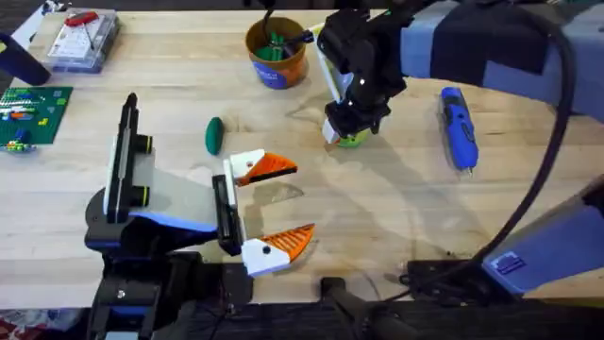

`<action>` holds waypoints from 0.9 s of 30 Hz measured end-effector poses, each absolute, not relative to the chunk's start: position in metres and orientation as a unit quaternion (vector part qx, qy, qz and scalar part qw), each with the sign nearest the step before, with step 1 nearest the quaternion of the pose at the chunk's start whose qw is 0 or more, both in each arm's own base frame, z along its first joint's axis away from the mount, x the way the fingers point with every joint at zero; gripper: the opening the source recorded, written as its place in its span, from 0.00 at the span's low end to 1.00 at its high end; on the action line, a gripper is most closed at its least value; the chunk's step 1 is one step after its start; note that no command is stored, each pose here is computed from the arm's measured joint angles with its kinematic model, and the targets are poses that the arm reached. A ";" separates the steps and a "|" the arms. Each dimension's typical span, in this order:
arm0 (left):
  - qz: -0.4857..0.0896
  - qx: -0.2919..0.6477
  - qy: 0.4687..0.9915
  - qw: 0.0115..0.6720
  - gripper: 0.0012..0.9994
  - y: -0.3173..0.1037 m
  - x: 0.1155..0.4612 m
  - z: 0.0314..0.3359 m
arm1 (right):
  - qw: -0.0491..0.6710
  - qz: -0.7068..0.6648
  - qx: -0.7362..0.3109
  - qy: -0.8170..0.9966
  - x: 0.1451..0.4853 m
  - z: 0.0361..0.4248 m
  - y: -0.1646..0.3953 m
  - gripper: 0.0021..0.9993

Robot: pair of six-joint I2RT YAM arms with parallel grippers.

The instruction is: Pick up the gripper from the table and insert it into the empty holder that is missing its gripper. Then pick up a screw, insert it into the mounting hole, and use the screwdriver to tighten it. Finally, clean up the table by picking up the vegetable and placing it into the bucket.

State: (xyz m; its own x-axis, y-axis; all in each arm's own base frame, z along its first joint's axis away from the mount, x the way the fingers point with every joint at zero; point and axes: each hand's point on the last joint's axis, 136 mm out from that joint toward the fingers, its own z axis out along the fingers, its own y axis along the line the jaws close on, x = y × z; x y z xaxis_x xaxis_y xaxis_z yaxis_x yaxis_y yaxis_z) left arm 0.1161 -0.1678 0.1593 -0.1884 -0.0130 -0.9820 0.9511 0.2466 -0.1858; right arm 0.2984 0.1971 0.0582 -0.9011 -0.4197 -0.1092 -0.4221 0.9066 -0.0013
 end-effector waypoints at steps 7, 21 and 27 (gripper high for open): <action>-0.476 0.387 0.606 0.506 0.99 -0.168 0.116 0.159 | 0.053 0.011 -0.216 0.975 0.298 0.058 0.197 0.22; -0.476 0.387 0.606 0.506 0.99 -0.168 0.116 0.159 | 0.054 0.011 -0.216 0.975 0.298 0.058 0.197 0.11; -0.476 0.387 0.606 0.506 0.99 -0.168 0.116 0.159 | 0.054 0.011 -0.216 0.975 0.299 0.058 0.197 0.00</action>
State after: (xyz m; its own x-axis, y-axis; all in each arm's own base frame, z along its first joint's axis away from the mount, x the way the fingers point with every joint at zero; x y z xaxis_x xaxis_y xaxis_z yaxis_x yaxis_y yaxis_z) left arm 0.1161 -0.1678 0.1594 -0.1881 -0.0130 -0.9821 0.9512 0.2466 -0.1855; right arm 0.2985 0.1972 0.0582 -0.9010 -0.4196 -0.1098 -0.4221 0.9066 -0.0011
